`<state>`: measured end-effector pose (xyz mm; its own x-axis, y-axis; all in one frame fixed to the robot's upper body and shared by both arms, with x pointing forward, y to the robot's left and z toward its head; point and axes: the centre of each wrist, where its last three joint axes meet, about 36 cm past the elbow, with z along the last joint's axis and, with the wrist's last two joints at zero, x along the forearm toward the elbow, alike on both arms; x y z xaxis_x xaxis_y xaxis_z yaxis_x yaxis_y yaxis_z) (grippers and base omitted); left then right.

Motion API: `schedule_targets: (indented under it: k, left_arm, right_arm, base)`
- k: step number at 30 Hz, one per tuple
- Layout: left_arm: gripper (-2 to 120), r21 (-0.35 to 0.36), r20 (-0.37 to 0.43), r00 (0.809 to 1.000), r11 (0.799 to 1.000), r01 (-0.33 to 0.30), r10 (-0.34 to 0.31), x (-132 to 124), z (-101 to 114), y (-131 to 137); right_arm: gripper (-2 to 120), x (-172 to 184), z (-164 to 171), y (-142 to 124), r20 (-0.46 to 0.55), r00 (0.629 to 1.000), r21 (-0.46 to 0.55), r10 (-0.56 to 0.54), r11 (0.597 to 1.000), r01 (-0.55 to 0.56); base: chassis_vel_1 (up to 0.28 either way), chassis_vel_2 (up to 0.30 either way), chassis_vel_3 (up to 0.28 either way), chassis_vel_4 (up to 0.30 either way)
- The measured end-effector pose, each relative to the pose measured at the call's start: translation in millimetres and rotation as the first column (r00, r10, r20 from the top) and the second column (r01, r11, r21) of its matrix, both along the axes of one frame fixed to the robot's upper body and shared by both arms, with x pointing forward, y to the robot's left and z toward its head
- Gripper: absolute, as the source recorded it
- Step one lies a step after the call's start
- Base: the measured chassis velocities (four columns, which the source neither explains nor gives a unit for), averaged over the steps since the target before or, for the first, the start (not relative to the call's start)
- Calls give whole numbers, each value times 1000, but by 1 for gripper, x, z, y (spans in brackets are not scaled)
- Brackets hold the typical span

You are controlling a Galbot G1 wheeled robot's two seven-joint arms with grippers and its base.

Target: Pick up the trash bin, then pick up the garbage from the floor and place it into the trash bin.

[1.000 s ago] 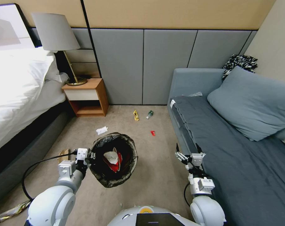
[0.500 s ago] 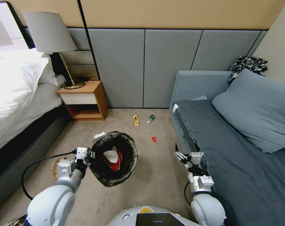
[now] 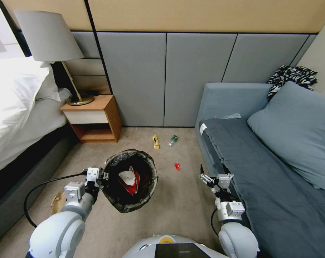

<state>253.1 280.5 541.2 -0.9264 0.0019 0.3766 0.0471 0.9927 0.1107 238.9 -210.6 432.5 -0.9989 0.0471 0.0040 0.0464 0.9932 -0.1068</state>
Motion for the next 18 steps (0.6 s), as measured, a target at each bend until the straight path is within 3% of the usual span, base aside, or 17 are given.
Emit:
schedule_targets:
  k: [18]
  left_arm:
    - [1,2,7,1000,1000,-7,7,0,1,1]
  right_arm:
    - [100,3,-2,2,3,1000,3,5,1000,-5]
  base:
    - [-128,123,132,-126]
